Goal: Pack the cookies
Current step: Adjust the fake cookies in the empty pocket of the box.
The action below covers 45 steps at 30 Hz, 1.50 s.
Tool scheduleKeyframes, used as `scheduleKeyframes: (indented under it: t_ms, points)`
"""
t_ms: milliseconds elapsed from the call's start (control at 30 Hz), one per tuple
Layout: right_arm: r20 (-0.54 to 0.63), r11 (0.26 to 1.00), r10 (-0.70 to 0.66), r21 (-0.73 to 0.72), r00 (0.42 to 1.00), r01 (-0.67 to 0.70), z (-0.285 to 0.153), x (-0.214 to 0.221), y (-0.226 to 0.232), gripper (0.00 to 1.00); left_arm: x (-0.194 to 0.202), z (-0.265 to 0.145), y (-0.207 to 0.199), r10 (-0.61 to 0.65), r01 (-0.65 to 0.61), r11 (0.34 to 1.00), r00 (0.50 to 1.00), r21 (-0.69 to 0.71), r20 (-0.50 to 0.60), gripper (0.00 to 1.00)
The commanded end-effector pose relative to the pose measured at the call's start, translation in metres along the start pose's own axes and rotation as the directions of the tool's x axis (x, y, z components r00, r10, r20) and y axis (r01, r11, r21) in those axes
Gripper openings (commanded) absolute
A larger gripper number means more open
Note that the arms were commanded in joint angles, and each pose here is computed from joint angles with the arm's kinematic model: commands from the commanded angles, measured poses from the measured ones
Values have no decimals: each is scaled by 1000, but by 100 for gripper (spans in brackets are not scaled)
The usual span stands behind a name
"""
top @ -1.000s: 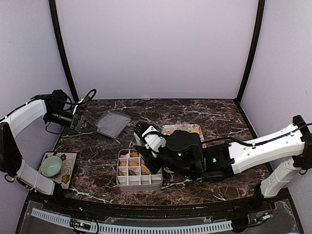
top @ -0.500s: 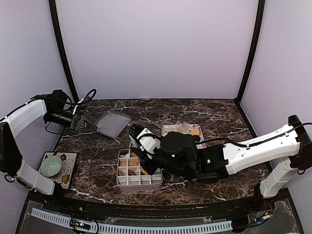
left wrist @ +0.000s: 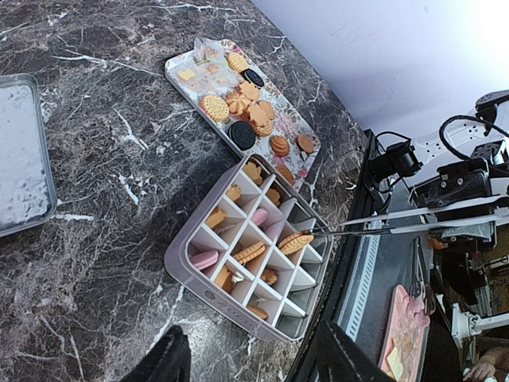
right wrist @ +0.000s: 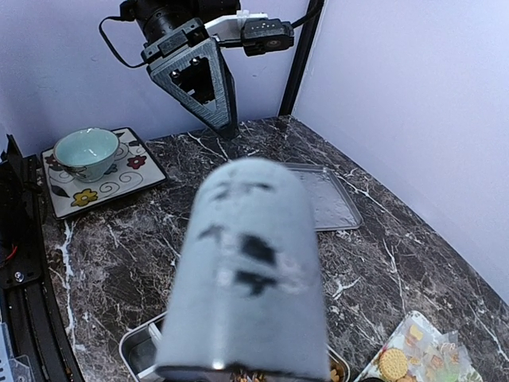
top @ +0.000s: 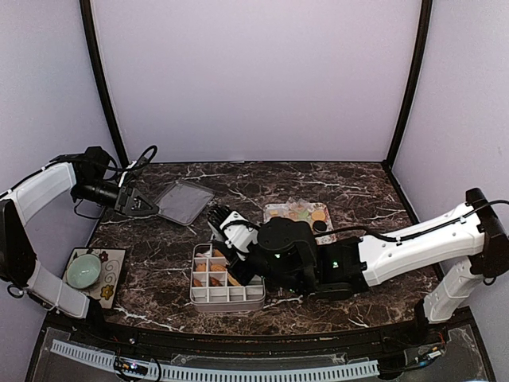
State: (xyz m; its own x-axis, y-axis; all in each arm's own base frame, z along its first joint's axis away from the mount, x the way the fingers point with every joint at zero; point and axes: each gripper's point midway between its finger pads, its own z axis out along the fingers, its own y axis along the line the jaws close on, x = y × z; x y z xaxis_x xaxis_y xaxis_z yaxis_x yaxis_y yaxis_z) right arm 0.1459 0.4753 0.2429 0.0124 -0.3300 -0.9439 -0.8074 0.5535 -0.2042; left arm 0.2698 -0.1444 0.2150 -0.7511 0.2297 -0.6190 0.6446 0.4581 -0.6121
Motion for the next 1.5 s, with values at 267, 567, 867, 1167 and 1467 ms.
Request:
scheduleKeyframes:
  t_ms: [267,567,867,1167,1467]
  points:
    - [-48,997,-33,-73,998,29,-1,9,21,0,-6,-3,-4,7,-7,1000,1000,17,14,55]
    - [-3,993,-38,-108,999,37,-23,-16,22,0,-6,-3,-4,7,-7,1000,1000,16,14,55]
    - [-121,996,-82,-56,989,75,-5,27,24,0,-5,-3,-5,6,-6,1000,1000,19,17,55]
    - [-138,995,-79,-64,987,70,12,29,25,0,-4,-2,-4,1,-2,1000,1000,25,16,55]
    - [-121,992,-61,-115,991,47,17,20,29,7,-3,-1,-3,4,-4,1000,1000,24,13,55]
